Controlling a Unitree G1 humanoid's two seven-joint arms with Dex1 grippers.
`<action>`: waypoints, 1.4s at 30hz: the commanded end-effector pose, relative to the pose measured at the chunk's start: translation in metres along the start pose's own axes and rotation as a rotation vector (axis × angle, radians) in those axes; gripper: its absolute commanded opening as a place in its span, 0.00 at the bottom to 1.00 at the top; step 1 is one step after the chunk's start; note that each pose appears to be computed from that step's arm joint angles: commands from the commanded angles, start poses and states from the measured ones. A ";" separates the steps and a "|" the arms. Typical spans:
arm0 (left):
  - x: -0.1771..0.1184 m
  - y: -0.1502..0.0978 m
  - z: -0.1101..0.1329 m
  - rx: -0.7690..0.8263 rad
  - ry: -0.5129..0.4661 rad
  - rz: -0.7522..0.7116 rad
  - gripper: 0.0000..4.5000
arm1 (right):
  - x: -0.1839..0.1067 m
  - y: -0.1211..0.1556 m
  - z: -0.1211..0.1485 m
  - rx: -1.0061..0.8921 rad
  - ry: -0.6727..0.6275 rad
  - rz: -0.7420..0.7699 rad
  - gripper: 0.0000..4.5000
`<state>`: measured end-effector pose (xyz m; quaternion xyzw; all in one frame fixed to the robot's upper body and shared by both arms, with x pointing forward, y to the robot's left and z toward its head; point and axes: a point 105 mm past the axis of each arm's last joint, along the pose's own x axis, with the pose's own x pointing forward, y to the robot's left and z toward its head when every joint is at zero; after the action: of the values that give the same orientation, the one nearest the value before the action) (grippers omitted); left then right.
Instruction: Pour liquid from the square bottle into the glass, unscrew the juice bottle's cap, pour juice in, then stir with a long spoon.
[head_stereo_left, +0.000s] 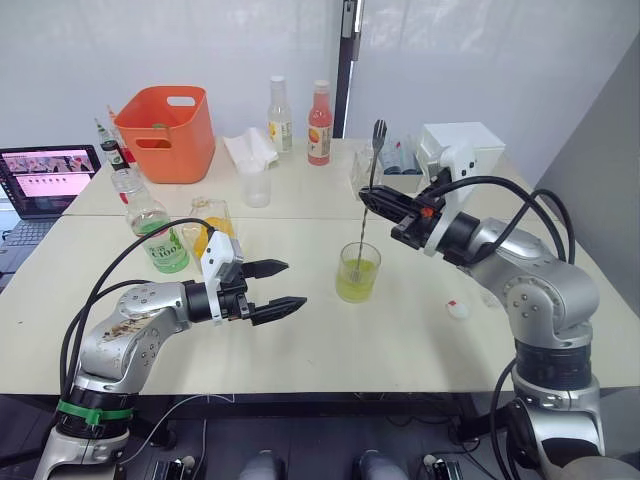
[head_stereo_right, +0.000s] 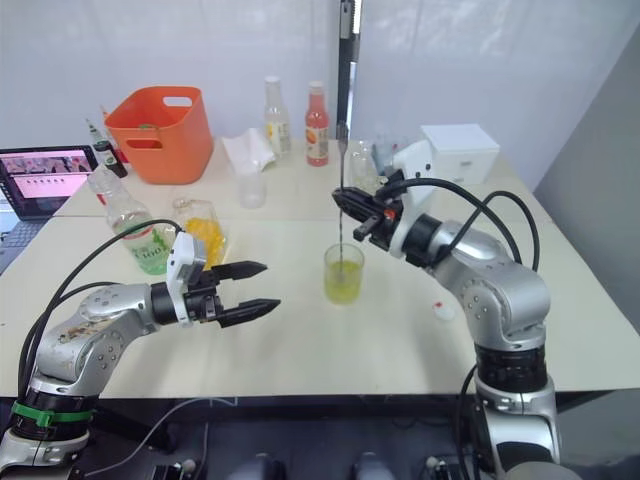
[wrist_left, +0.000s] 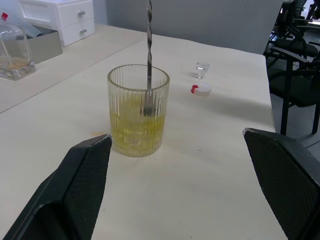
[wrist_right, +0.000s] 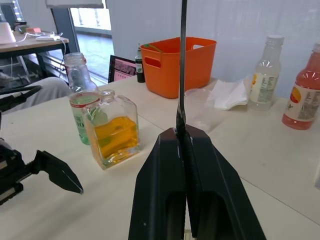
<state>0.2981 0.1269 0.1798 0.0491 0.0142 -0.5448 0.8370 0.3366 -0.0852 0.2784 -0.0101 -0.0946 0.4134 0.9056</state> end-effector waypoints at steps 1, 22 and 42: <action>-0.002 -0.002 0.012 0.037 -0.023 -0.002 0.99 | 0.001 -0.016 0.019 -0.040 -0.082 -0.082 0.00; 0.000 -0.001 0.011 0.042 -0.025 -0.007 0.99 | -0.017 -0.018 0.043 0.023 -0.142 -0.070 0.00; 0.002 -0.001 0.006 0.062 -0.029 -0.032 0.99 | -0.076 -0.048 0.010 0.260 0.466 -0.148 0.00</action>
<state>0.2999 0.1267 0.1784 0.0528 0.0023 -0.5492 0.8340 0.3229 -0.1738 0.2890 0.0263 0.1459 0.3424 0.9278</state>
